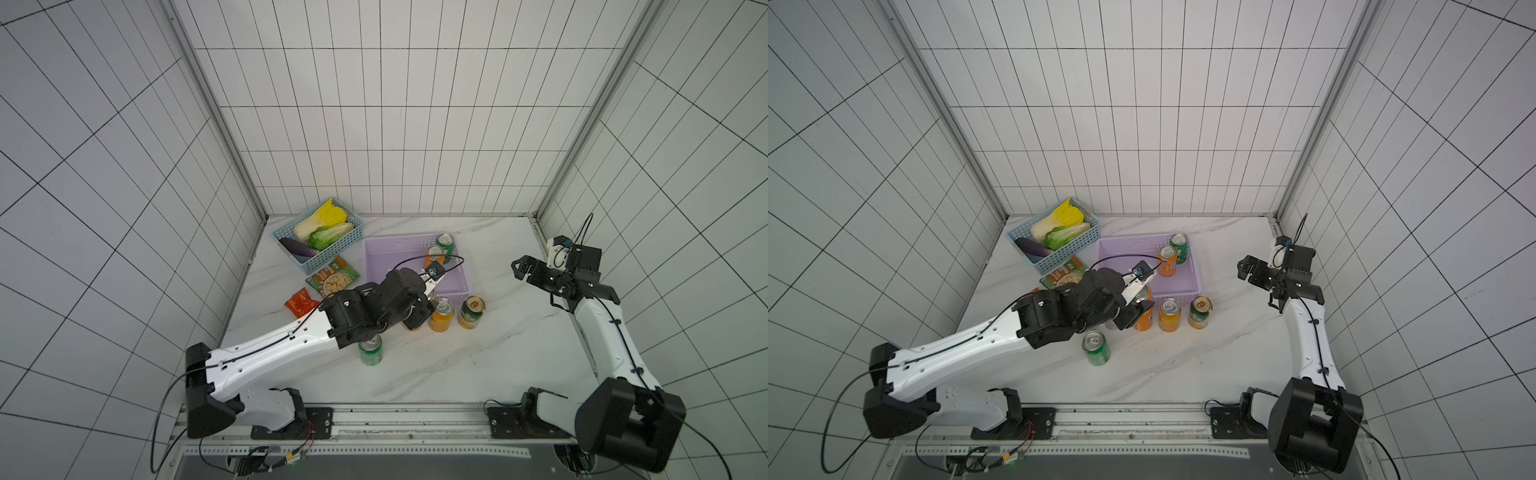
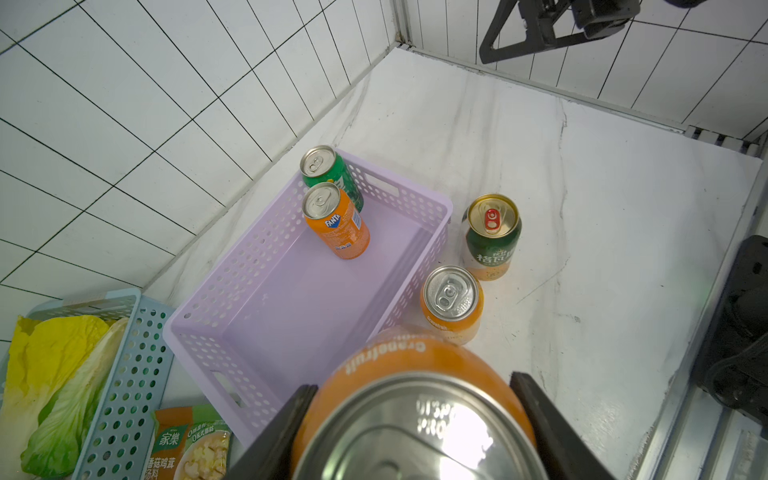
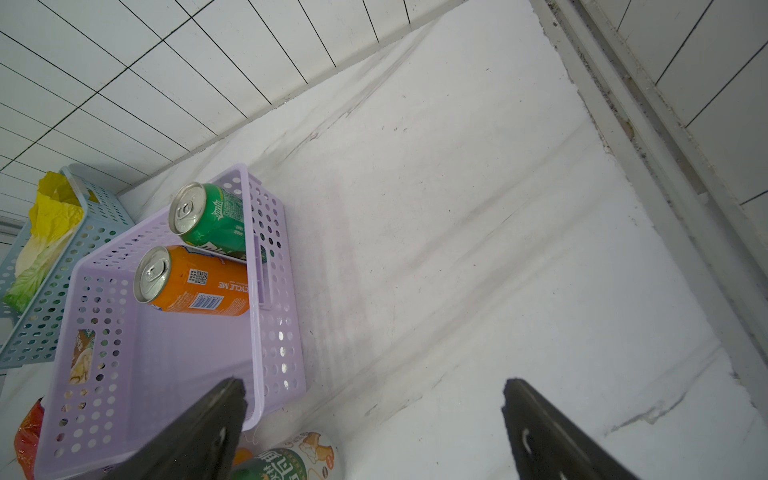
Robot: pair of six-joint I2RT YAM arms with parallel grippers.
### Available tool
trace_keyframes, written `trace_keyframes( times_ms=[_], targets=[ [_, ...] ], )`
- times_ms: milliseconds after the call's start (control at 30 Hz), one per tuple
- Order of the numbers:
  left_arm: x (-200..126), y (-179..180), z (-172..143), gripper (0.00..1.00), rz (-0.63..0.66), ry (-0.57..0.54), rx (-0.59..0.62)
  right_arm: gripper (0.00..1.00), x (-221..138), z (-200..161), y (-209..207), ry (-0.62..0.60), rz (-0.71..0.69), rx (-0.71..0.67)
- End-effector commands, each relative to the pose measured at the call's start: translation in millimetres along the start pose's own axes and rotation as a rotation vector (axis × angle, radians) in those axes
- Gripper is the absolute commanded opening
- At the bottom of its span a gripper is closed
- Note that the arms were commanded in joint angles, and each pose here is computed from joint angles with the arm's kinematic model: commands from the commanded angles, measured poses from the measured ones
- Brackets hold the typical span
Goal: Take out the drinks from the basket
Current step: Place the drink at the center of the board.
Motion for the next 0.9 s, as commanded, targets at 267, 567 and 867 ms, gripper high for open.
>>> trace_keyframes(
  times_ms=[267,567,867],
  targets=[
    [-11,-18,-25,0.63,0.004,-0.008,-0.082,1.0,5,-9,-5,0.028,0.0,0.015],
    [19,-33,-44,0.62,-0.026,0.051,-0.129,1.0,6,-9,-7,0.031,-0.01,0.015],
    [46,-45,-71,0.62,-0.058,0.108,-0.194,1.0,7,-9,-8,0.036,-0.014,0.017]
  ],
)
Point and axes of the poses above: each gripper's point midway between its finger pads, its own x axis out along the fingers, its own y axis along the line the jaws close on, z = x × y, the point moved 9 cm from there along -x, back along the fingers, and after that the axes turned 1 degree about x, right-handed, at the moved point
